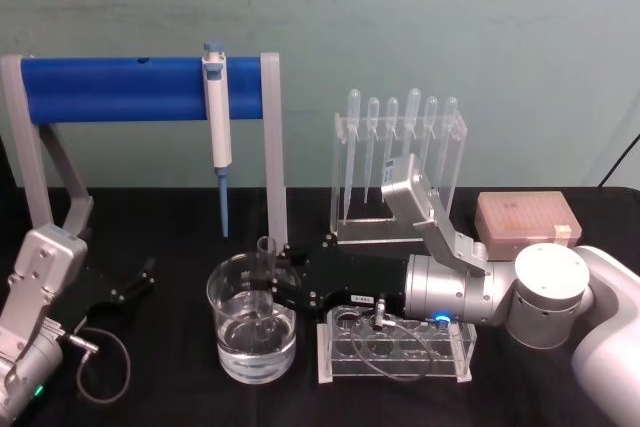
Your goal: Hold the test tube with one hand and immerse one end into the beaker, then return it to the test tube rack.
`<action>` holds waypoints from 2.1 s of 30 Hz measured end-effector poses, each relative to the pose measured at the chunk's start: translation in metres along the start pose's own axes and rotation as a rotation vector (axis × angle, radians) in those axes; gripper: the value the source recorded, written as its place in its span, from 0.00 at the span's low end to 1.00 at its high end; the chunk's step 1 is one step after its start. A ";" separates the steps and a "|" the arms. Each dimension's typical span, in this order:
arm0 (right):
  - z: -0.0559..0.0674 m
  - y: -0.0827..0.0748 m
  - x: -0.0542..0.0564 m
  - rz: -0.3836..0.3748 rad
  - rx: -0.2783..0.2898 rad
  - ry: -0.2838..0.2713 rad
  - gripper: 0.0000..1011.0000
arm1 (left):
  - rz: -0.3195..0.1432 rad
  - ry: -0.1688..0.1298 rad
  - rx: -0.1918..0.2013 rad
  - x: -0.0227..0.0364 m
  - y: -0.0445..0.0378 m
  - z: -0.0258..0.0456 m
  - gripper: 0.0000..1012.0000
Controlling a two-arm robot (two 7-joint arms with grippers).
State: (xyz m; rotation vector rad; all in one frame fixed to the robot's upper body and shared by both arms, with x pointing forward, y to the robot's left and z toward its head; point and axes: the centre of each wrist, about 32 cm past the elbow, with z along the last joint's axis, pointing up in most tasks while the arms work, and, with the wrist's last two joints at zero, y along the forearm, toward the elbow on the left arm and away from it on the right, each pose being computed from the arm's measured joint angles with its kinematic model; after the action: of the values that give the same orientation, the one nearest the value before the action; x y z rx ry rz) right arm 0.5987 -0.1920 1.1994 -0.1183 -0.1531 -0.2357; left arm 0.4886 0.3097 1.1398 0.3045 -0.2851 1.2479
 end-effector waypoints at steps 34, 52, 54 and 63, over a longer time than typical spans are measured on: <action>0.000 0.000 0.000 0.000 0.000 0.000 0.22 | 0.000 0.000 0.000 0.0000 0.0000 0.0000 0.99; 0.000 0.000 0.000 0.000 0.000 0.000 0.22 | 0.000 0.000 0.000 0.0000 0.0000 0.0000 0.99; 0.000 0.000 0.000 0.000 0.000 0.000 0.22 | 0.000 0.000 0.000 0.0000 0.0000 0.0000 0.99; 0.000 0.000 0.000 0.000 0.000 0.000 0.22 | 0.000 0.000 0.000 0.0000 0.0000 0.0000 0.99</action>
State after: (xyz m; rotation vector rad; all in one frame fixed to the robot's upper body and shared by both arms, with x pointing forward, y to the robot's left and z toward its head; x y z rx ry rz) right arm 0.5987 -0.1919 1.1995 -0.1178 -0.1531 -0.2361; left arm 0.4886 0.3097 1.1398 0.3044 -0.2851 1.2479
